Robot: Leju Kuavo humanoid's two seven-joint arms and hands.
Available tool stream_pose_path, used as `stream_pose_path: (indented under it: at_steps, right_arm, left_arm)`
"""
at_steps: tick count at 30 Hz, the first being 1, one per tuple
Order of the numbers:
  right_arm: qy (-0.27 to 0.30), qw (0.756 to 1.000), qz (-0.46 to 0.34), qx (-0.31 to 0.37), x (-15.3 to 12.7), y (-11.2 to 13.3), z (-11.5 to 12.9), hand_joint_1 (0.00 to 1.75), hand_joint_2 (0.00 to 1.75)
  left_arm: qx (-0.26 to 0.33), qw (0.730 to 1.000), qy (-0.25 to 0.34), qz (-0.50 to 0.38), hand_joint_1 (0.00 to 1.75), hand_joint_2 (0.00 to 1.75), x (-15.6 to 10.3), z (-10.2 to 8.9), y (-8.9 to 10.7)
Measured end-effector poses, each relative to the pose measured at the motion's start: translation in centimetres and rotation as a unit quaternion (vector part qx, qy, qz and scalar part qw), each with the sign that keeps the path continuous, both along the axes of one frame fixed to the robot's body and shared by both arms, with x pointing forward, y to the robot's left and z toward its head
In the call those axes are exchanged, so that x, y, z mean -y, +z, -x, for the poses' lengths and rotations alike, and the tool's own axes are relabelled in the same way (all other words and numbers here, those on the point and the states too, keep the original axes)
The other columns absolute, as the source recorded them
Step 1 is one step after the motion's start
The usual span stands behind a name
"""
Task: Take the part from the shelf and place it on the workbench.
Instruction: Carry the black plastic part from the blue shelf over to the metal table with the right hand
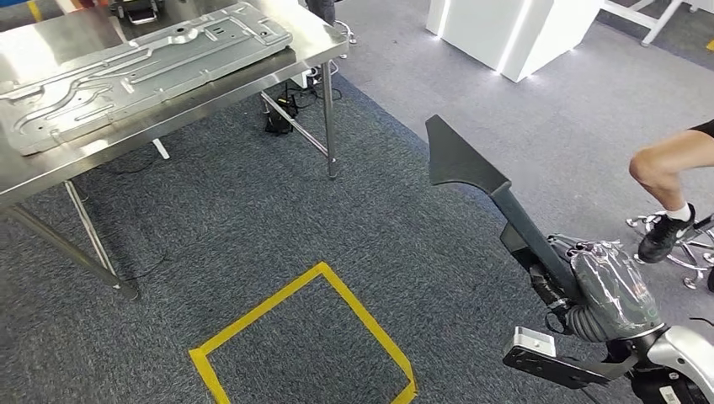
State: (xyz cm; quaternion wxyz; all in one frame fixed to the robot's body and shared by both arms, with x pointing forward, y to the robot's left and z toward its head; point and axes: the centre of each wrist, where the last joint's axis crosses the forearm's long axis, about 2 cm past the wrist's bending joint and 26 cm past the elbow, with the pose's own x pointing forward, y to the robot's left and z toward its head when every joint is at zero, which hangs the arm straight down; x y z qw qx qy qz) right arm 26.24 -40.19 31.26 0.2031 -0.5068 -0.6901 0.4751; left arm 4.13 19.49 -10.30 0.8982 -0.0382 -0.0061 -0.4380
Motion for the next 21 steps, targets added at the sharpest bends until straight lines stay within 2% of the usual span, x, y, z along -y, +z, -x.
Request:
stream_pose_path:
  at_steps: [21]
  right_arm:
    - [0.004,1.0,0.013,0.011,-1.1,1.8,-2.0,1.75,1.75]
  left_arm:
    - [-0.014,1.0,0.007,0.002,0.0,1.75,0.3,-0.2,0.1]
